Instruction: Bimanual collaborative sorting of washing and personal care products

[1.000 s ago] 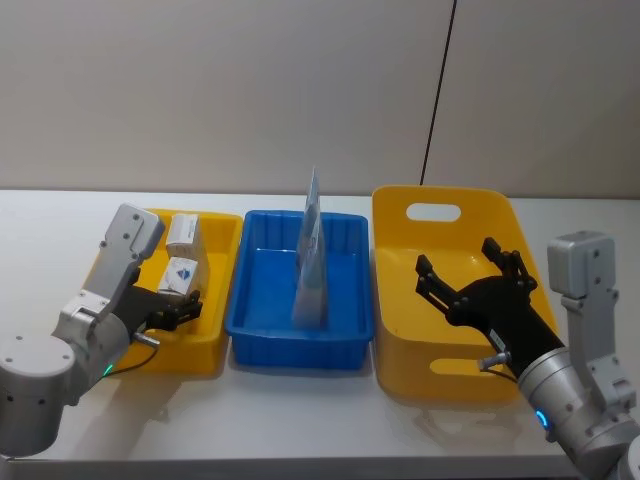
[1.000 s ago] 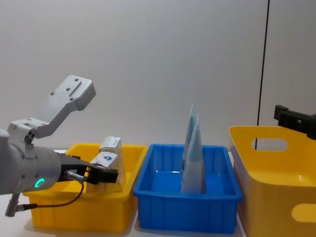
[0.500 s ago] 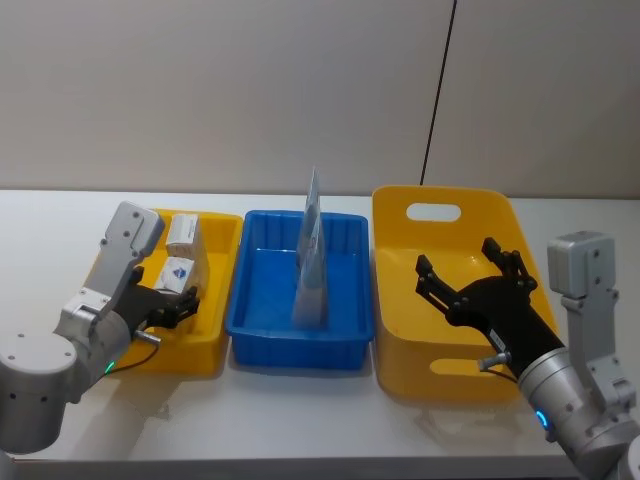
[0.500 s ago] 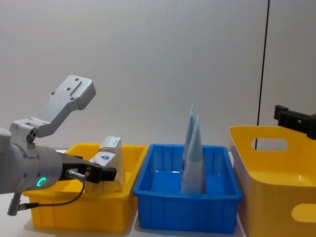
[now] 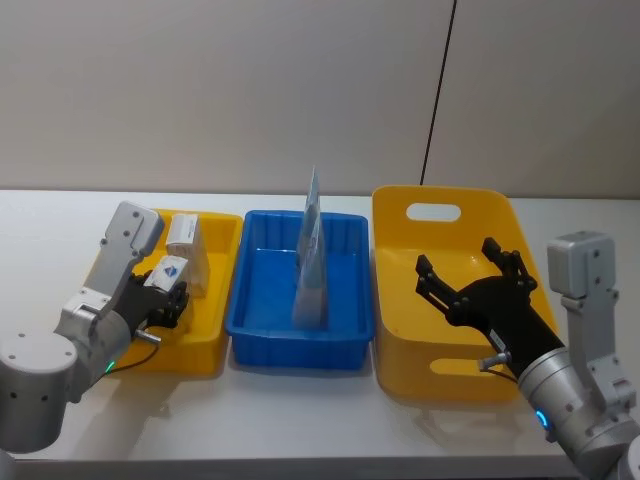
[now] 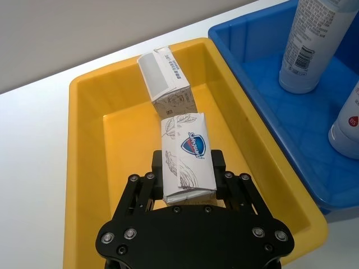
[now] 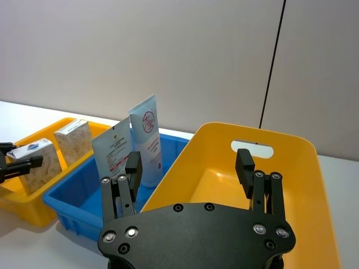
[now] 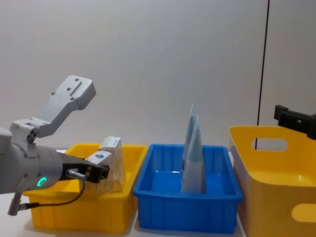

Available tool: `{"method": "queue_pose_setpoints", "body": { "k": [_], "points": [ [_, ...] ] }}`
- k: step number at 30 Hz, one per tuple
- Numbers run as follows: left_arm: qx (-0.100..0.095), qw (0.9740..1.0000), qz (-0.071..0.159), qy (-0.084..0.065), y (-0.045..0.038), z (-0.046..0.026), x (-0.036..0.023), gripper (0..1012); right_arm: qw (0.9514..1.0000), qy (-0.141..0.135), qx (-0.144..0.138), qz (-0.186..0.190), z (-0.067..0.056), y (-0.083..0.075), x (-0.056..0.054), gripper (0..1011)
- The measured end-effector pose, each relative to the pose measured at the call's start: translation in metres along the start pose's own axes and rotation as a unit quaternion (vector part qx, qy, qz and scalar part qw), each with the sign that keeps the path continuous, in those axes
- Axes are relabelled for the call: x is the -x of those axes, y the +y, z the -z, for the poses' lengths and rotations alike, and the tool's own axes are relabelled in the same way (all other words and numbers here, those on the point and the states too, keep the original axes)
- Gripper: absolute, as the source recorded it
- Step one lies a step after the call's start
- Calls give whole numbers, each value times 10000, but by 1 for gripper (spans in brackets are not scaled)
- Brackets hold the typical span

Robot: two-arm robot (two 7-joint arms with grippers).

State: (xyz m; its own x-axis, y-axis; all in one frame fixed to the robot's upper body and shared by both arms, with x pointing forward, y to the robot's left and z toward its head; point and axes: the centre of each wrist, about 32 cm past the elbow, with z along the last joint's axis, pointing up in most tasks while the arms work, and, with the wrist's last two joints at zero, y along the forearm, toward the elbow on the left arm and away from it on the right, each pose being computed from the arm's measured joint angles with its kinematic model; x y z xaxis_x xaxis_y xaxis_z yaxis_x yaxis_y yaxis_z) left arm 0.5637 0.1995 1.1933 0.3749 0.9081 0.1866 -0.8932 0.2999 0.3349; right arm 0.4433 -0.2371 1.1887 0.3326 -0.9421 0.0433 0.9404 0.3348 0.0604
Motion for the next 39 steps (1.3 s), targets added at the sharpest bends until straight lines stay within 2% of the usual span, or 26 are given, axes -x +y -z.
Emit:
{"method": "queue_pose_setpoints", "body": {
  "k": [9, 20, 25, 27, 35, 37, 38, 39],
  "points": [
    [2, 10000, -3, 3, -2, -2, -2, 391, 10000, 0, 0, 0, 0, 0, 0, 1002],
    [60, 10000, 47, -26, 33, -13, -18, 383, 10000, 0, 0, 0, 0, 0, 0, 1002],
    [179, 9997, 136, -105, 104, -43, -66, 383, 10000, 0, 0, 0, 0, 0, 0, 1002],
    [276, 9993, 193, -152, 151, -82, -94, 383, 10000, 0, 0, 0, 0, 0, 0, 1002],
    [574, 9970, 379, -358, 317, -199, -228, 383, 10000, 0, 0, 0, 0, 0, 0, 1002],
    [687, 9955, 464, -451, 381, -251, -284, 383, 10000, 0, 0, 0, 0, 0, 0, 1002],
    [687, 9955, 464, -451, 381, -251, -284, 383, 10000, 0, 0, 0, 0, 0, 0, 1002],
    [730, 9948, 512, -497, 407, -271, -311, 383, 10000, 0, 0, 0, 0, 0, 0, 1002]
  ]
}}
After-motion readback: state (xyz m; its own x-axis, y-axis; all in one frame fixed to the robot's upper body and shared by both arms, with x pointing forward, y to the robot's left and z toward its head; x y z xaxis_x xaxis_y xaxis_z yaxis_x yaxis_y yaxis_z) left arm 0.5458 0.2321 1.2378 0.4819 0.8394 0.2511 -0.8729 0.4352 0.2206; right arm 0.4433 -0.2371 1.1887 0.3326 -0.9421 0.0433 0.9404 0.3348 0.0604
